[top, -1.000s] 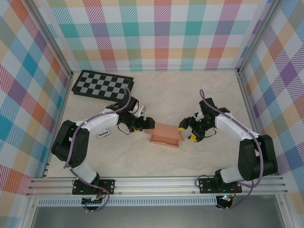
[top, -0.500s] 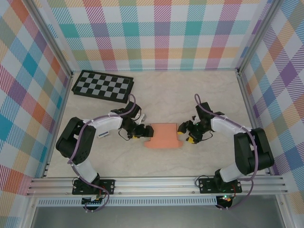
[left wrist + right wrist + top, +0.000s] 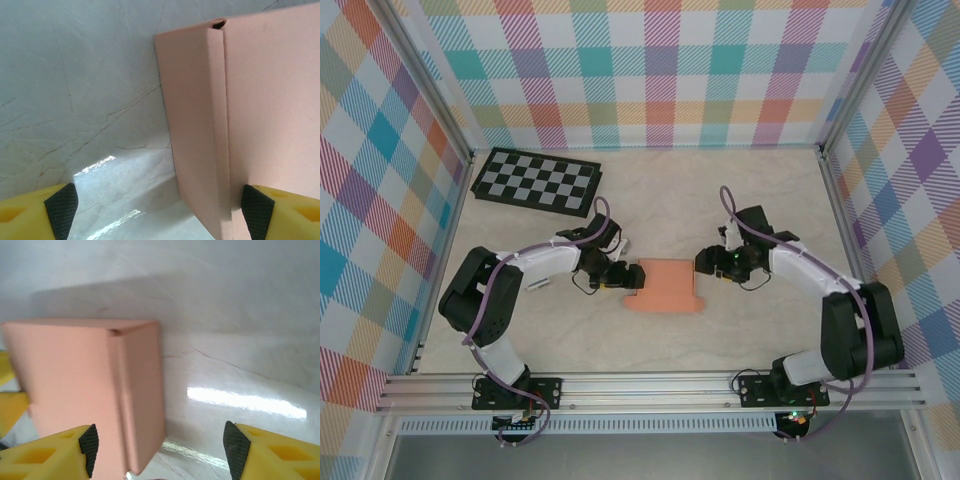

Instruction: Fold the paper box

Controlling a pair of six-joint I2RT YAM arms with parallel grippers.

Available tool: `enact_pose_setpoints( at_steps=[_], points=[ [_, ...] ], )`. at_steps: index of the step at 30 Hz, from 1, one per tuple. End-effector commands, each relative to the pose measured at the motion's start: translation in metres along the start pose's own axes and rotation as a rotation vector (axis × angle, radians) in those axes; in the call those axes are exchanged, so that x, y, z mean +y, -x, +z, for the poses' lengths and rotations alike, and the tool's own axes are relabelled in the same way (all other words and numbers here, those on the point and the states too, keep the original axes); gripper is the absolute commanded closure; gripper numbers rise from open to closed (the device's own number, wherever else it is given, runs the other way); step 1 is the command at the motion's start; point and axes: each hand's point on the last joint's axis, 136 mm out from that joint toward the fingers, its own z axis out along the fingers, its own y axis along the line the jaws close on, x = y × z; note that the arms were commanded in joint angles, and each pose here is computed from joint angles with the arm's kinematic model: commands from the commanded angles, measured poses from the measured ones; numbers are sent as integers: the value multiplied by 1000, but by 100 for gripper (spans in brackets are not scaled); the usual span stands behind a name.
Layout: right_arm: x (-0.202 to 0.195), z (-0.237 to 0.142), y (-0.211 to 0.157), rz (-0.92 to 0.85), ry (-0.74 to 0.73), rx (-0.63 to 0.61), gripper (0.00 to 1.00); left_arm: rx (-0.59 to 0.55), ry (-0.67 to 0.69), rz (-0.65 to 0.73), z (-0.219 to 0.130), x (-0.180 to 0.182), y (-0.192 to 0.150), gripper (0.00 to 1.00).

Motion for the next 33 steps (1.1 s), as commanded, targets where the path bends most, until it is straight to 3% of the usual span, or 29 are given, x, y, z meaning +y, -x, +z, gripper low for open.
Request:
enact_pose_setpoints(
  at_steps=[1, 4, 9, 17, 25, 30, 33],
  points=[
    [50, -32, 16, -605, 99, -142, 28, 22, 158, -19, 6, 32, -11, 13],
    [63, -42, 5, -934, 125, -158, 22, 23, 154, -25, 7, 32, -12, 13],
    [30, -20, -10, -1127, 23, 45, 21, 17, 152, -27, 5, 31, -12, 13],
    [16, 20, 7, -1126, -50, 28, 15, 12, 157, -34, 5, 33, -13, 13],
    [-6, 58, -6, -1169, -83, 135, 15, 17, 165, -35, 6, 35, -15, 13],
    [-9, 51, 6, -1199, -161, 115, 14, 12, 167, -36, 5, 35, -13, 13],
    [12, 31, 5, -1258, -99, 86, 12, 10, 169, -38, 4, 34, -13, 12]
  ],
)
